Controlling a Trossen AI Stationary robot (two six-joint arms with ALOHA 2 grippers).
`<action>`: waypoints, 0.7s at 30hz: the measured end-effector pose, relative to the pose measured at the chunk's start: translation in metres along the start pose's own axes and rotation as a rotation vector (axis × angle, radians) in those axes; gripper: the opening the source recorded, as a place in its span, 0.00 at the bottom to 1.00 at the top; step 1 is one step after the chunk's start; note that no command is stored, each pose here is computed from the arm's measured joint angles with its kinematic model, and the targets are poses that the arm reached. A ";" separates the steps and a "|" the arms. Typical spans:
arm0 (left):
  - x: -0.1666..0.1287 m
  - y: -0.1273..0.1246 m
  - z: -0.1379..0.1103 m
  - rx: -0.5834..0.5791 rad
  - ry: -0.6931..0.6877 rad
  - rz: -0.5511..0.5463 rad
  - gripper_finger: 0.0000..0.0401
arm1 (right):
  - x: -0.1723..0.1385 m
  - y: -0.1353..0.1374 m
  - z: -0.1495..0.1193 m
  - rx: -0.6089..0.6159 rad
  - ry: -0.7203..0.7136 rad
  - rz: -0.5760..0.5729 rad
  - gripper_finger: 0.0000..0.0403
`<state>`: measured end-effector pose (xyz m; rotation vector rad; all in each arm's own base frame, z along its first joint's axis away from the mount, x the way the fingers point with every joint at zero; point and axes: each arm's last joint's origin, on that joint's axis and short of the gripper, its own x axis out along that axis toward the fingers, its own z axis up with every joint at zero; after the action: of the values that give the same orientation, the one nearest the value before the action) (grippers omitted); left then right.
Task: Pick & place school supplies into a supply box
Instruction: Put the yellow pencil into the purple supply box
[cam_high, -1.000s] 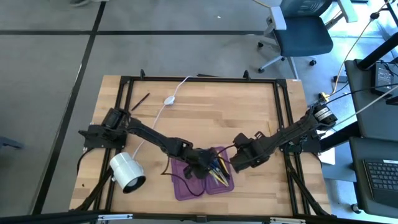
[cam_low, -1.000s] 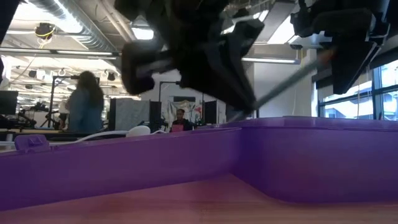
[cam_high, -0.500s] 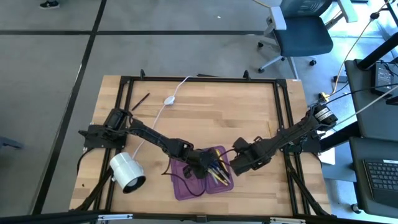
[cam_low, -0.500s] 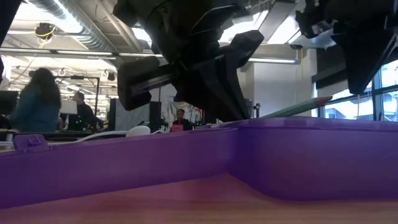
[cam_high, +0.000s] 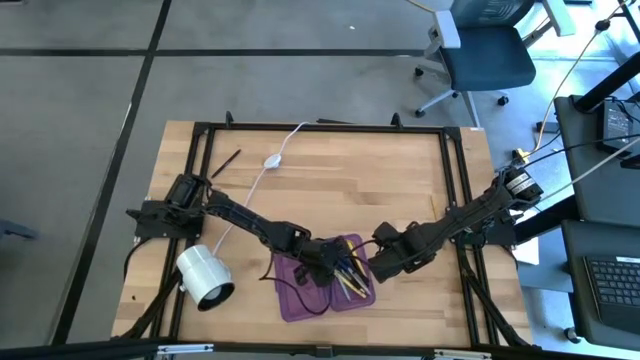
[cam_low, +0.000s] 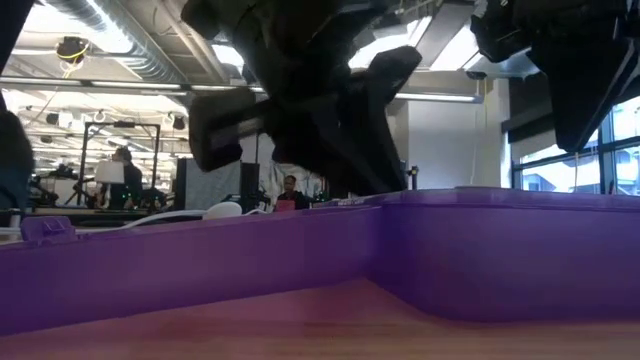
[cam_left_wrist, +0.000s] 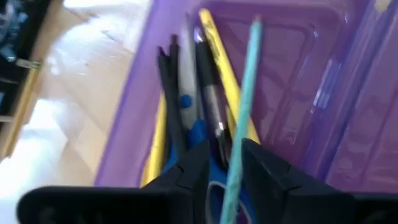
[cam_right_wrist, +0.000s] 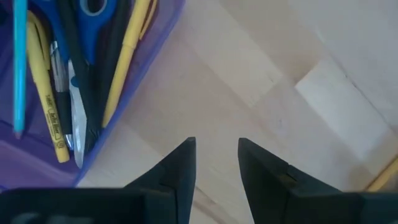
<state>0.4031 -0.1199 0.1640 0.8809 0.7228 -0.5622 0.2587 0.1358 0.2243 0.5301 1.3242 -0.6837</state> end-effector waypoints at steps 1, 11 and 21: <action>-0.003 0.002 0.001 -0.006 -0.004 0.008 0.23 | 0.000 0.000 0.000 -0.006 -0.002 -0.006 0.31; -0.089 0.046 -0.015 -0.227 -0.072 0.051 0.28 | -0.006 -0.029 -0.012 0.141 0.023 -0.319 0.31; -0.152 0.048 -0.063 -0.453 -0.177 0.076 0.26 | 0.002 -0.065 -0.025 0.260 0.001 -0.313 0.31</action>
<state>0.3200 -0.0202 0.2754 0.4290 0.6191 -0.3809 0.1953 0.1070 0.2196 0.5349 1.3407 -1.1239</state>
